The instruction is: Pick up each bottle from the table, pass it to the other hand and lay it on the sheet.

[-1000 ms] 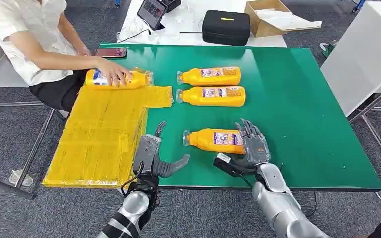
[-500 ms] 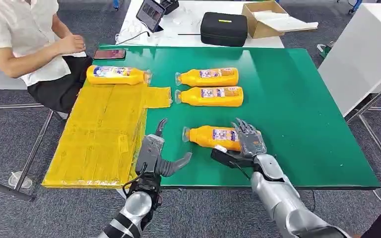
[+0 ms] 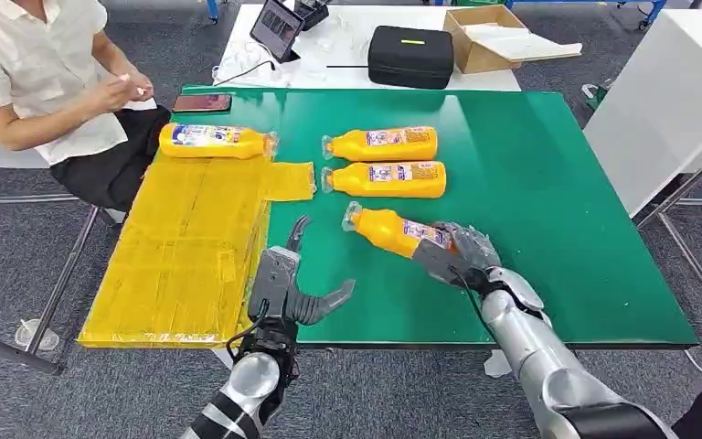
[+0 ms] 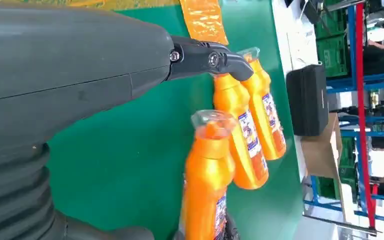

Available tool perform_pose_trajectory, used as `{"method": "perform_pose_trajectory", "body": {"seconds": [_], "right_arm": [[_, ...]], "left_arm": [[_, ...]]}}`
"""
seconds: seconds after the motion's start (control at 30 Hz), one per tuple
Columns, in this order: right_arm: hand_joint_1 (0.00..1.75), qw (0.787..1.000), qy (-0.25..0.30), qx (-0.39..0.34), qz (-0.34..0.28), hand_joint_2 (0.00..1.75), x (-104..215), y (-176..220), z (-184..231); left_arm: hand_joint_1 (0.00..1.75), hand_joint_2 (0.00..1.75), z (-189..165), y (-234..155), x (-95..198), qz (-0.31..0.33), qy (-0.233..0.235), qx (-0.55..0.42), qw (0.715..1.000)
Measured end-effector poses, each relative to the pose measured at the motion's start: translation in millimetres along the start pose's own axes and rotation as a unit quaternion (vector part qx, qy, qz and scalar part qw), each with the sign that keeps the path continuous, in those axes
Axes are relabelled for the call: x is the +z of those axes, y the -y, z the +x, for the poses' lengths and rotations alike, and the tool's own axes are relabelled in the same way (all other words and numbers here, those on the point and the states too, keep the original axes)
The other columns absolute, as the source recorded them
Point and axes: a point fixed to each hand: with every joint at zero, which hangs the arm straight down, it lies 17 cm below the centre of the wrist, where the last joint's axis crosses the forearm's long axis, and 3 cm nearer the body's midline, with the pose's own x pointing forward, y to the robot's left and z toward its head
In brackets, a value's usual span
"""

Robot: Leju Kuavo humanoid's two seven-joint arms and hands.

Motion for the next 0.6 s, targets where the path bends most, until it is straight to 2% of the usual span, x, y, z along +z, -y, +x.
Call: {"method": "perform_pose_trajectory", "body": {"seconds": [0.2, 0.27, 0.3, 0.37, 0.47, 0.6], "right_arm": [[1.75, 0.991, 0.063, -0.109, -0.054, 1.75, 11, 3, 29], [1.75, 0.983, 0.078, -0.151, -0.073, 1.75, 17, 2, 39], [1.75, 0.975, 0.094, -0.182, -0.091, 1.75, 20, 6, 52], [1.75, 0.964, 0.108, -0.221, -0.105, 1.75, 26, 5, 66], [1.75, 0.949, 0.138, -0.267, -0.096, 1.75, 34, -7, 94], [1.75, 0.941, 0.158, -0.283, -0.093, 1.75, 38, -14, 114]], "left_arm": [[0.0, 1.75, -1, -14, 1, 0.039, -0.01, 0.059, 0.997], [0.0, 1.75, -16, -21, 3, 0.06, -0.048, 0.123, 0.989], [0.0, 1.75, -31, -17, 8, 0.059, -0.085, 0.172, 0.98], [0.0, 1.75, -48, -8, 16, 0.049, -0.125, 0.238, 0.962], [0.0, 1.75, -49, 8, 23, 0.022, -0.131, 0.277, 0.952], [0.0, 1.75, -53, 13, 27, 0.017, -0.138, 0.281, 0.949]]}}
